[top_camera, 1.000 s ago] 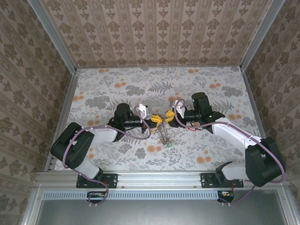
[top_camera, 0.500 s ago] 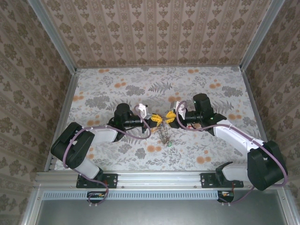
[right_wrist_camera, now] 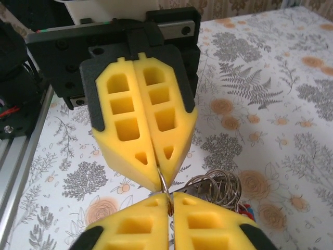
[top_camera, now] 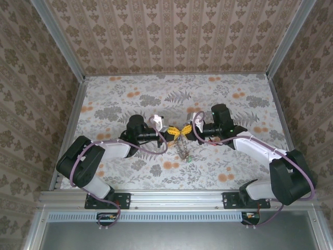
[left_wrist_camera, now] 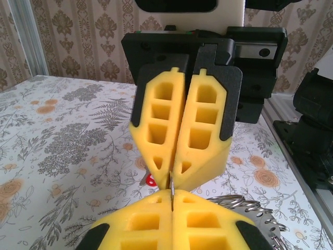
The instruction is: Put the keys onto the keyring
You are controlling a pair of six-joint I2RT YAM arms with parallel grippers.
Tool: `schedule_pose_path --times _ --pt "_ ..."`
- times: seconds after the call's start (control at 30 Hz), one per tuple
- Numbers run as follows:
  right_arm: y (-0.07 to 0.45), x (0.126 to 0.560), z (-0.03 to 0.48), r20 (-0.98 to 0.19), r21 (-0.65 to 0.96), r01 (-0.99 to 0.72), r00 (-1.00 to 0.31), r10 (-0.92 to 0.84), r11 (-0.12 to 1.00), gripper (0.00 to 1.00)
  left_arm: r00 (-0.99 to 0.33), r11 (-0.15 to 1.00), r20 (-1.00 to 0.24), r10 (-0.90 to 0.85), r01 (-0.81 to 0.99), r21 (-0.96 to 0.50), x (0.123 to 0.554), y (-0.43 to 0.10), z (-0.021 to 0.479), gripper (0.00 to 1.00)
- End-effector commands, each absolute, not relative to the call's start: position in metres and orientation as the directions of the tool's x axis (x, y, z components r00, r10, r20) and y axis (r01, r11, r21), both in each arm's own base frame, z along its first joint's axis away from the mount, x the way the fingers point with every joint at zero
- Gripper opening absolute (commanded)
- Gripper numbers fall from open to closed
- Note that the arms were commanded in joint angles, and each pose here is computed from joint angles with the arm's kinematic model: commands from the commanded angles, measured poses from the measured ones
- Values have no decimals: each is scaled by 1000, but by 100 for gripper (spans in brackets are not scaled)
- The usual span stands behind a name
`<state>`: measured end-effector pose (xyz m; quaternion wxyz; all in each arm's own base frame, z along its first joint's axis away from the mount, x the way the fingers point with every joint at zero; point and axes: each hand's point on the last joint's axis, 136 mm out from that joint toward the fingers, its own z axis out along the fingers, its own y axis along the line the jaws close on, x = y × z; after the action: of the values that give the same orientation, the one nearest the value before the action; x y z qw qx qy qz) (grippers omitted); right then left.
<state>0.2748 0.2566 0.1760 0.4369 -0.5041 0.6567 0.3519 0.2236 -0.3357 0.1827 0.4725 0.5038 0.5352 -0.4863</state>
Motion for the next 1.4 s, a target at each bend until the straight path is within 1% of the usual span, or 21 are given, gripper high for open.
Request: schedule_pose_path --times 0.0,0.07,0.2,0.3,0.4,0.5,0.53,0.6,0.73,1.1,1.17,1.33,1.37 --pt "260 273 180 -933 21 -972 -102 -344 234 3 22 3 -1000 14 1000 22 225 -341 208 0" --pt "259 272 183 -924 11 -970 -103 -368 244 0 8 13 -1000 29 1000 8 226 -340 205 1" --pt "252 269 183 -864 -31 -960 -115 -491 279 0 -2 45 -994 107 999 3 230 -335 193 24" --pt "246 265 185 -807 -67 -957 -114 -579 283 0 -10 31 -977 215 1000 -3 226 -331 183 28" --pt "242 259 186 -744 -106 -958 -101 -661 265 0 24 8 -960 280 1000 27 221 -327 184 29" --pt "243 256 192 -713 -161 -960 -48 -699 230 0 44 -16 -949 311 999 41 218 -325 188 29" --pt "242 252 191 -702 -151 -963 -55 -710 223 0 51 -25 -950 309 999 45 217 -326 191 29" --pt "245 253 197 -704 -158 -963 -46 -708 220 0 59 -52 -954 295 998 46 213 -327 196 29" --pt "250 255 205 -720 -167 -962 -30 -693 214 0 61 -71 -953 297 997 42 209 -329 195 29" --pt "256 252 201 -733 -123 -967 -61 -678 221 0 86 -113 -962 260 992 58 204 -346 196 30" --pt "259 254 205 -746 -135 -966 -46 -665 218 0 86 -114 -962 260 992 57 205 -349 195 30" --pt "262 252 206 -756 -131 -970 -37 -653 207 0 88 -125 -960 265 991 56 206 -354 193 25" --pt "262 252 206 -758 -130 -970 -35 -651 203 0 92 -128 -960 263 990 60 206 -354 193 22"
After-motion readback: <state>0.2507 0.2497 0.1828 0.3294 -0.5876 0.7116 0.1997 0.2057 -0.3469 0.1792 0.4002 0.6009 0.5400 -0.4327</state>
